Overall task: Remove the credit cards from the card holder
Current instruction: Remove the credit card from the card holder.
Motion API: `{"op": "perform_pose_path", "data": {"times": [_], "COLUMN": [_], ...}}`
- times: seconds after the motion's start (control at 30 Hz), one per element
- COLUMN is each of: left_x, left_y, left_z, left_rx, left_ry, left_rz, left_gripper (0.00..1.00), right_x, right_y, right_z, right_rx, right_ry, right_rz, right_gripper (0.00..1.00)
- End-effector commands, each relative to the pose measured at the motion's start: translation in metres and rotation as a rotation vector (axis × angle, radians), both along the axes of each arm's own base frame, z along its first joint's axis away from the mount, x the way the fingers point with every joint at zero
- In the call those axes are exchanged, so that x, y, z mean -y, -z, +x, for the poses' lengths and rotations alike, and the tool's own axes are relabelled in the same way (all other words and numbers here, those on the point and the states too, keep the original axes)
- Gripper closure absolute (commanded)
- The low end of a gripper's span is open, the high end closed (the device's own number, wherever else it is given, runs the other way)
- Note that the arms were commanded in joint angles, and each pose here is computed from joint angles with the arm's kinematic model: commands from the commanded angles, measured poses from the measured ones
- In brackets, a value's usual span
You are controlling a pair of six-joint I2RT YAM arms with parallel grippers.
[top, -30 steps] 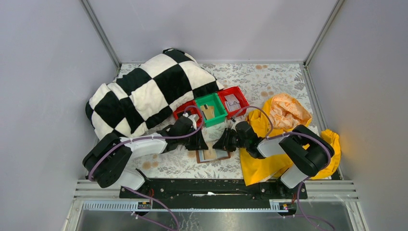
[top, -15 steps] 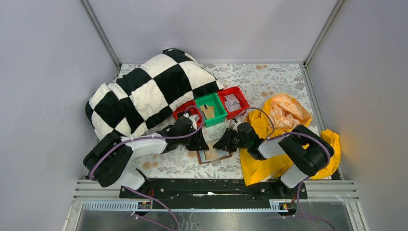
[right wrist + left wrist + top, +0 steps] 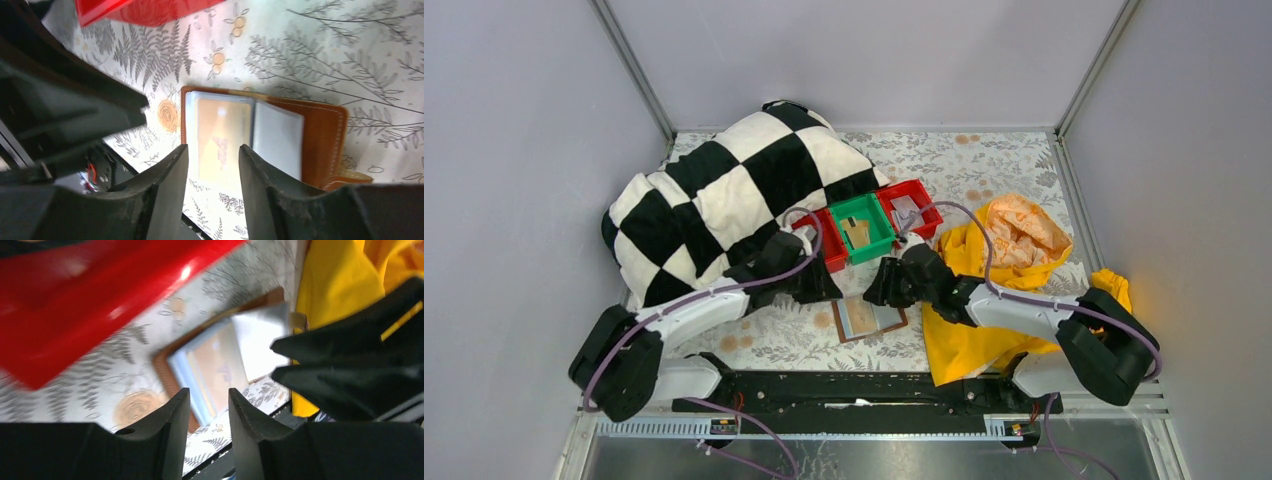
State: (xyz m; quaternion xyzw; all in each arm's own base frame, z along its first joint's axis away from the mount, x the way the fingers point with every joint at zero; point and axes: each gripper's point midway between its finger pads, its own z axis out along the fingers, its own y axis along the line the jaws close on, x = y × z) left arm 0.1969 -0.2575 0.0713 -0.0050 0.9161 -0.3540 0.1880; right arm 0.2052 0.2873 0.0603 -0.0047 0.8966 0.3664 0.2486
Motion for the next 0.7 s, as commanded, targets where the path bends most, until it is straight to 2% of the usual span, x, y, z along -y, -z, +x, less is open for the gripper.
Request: {"op": "perform_pose_path", "data": {"times": [0.0, 0.13, 0.2, 0.3, 0.67], "left_x": [-0.044, -0.071, -0.078, -0.08, -0.073], "left_y": [-0.013, -0.024, -0.025, -0.021, -0.019], "left_z": [0.013, 0.012, 0.012, 0.012, 0.014], "left_rx": [0.008, 0.03, 0.036, 0.022, 0.013], "left_ry": [-0.132, -0.198, -0.217, -0.222, -0.201], "left_rz": [0.064, 0.074, 0.075, 0.074, 0.048], "left_gripper": [0.61, 0.59, 0.59, 0.59, 0.6], "right_x": [0.005, 0.002, -0.007, -0.018, -0.031], "right_y": [-0.001, 0.011, 0.015, 0.02, 0.045], "right_z": [-0.009, -0.015, -0.015, -0.02, -0.033], "right_rx": [0.112, 0.117, 0.121, 0.122, 0.092], "right_ry": [-0.074, -0.13, -0.159, -0.21, -0.285], "right_rz": [-0.25, -0.447, -0.464, -0.495, -0.558], "right_gripper": [0.48, 0.44, 0.35, 0.29, 0.28]}}
